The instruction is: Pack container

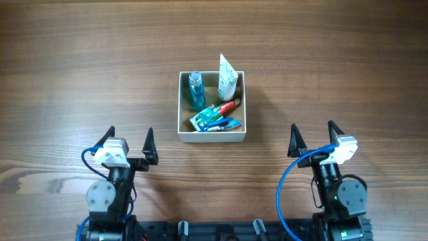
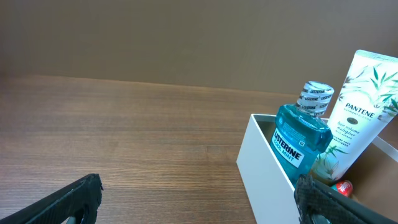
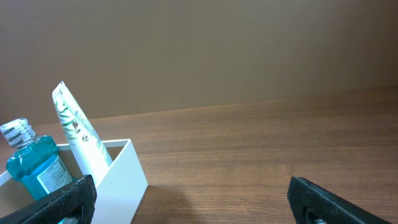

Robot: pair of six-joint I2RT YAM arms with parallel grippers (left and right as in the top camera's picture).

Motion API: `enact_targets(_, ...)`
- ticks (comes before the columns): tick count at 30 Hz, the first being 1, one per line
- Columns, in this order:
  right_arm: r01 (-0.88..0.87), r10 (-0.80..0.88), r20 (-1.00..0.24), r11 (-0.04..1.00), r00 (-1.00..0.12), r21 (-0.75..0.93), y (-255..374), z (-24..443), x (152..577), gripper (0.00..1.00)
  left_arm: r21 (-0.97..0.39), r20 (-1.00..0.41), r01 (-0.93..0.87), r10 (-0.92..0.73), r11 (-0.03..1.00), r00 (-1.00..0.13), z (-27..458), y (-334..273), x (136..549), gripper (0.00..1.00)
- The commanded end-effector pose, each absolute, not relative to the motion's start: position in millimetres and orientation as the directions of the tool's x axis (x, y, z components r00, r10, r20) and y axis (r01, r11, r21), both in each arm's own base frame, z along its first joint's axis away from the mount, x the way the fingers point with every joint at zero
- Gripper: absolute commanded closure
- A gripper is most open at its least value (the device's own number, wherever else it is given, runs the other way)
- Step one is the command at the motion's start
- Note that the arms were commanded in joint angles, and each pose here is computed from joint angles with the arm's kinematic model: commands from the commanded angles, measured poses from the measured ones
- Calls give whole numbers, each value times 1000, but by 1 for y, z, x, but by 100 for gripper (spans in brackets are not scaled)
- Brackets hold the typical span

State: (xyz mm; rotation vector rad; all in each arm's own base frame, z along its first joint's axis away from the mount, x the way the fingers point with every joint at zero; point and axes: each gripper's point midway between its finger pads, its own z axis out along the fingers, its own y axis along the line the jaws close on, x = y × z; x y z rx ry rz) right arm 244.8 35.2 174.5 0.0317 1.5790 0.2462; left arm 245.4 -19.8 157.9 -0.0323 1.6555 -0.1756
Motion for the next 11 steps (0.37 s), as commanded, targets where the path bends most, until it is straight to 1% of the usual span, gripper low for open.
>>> enact_targets(1, -150, 157, -987, 976, -22, 159, 37, 175, 244, 0, -135, -988, 67, -129, 989, -84, 157, -17, 246, 0)
enact_targets(11, -150, 158, -987, 976, -22, 159, 37, 175, 244, 0, -135, -988, 67, -129, 989, -85, 156, -16, 246, 0)
